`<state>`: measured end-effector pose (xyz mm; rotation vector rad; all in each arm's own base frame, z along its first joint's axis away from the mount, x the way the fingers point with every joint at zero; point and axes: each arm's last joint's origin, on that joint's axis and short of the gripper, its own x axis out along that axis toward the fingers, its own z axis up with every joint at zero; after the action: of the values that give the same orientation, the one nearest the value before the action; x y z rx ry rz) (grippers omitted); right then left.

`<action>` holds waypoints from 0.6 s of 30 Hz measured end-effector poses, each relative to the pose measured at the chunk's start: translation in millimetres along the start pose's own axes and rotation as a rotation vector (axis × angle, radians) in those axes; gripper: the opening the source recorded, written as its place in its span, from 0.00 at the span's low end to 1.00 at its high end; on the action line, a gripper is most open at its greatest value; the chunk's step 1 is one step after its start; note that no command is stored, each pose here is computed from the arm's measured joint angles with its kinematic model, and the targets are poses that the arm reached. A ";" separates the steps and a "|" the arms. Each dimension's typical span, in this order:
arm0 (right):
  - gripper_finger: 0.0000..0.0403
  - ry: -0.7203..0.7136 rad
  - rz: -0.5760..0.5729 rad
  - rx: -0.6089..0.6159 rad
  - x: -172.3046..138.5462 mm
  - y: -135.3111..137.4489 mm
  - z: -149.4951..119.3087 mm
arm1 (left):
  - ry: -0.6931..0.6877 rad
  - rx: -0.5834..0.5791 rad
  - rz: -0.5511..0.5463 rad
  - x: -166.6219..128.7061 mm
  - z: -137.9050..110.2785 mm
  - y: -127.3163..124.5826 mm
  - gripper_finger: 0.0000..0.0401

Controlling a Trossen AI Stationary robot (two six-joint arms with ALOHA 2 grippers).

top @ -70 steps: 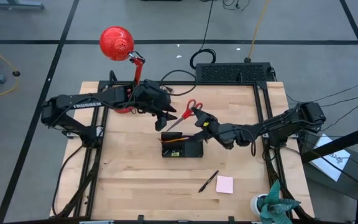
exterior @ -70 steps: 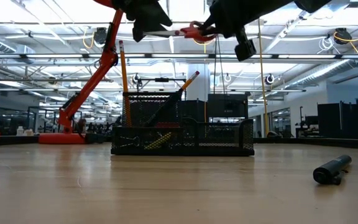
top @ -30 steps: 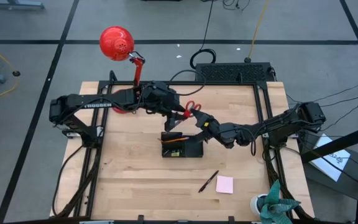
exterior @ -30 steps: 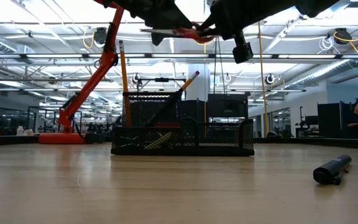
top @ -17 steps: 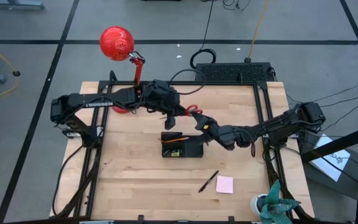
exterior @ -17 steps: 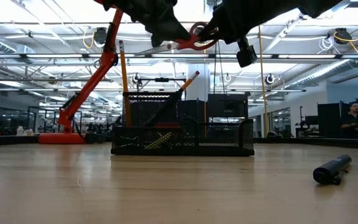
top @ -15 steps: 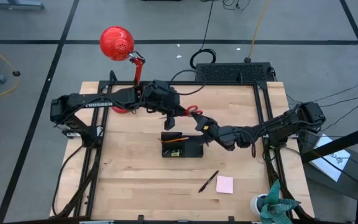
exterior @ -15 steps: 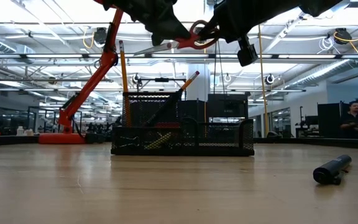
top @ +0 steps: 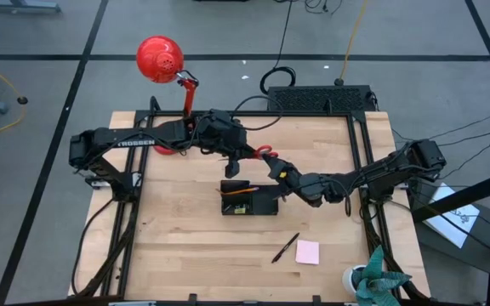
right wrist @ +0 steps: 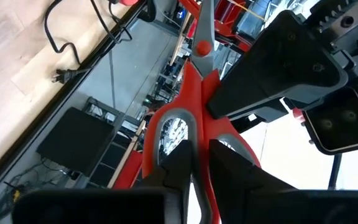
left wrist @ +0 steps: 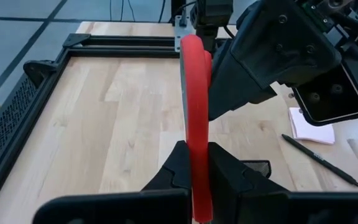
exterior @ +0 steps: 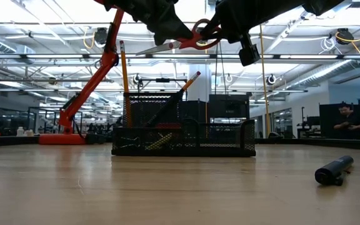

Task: Pick and place office supplies into organizer
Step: Put the scissors into the top left section of the desk organizer

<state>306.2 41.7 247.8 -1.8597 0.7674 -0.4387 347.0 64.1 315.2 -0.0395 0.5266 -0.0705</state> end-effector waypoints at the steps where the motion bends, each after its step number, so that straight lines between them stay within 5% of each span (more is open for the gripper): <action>1: 0.12 0.001 0.000 0.007 0.0 -0.1 0.0 | -0.001 0.000 0.000 0.0 0.1 0.0 0.05; 18: 0.35 -0.051 -0.030 0.050 -14.8 -6.6 10.1 | -0.024 0.013 -0.017 1.6 2.1 -2.4 0.05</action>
<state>303.6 60.4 250.5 -1.8309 0.6893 -0.4248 349.3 61.6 316.3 -0.0320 0.5022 -0.0897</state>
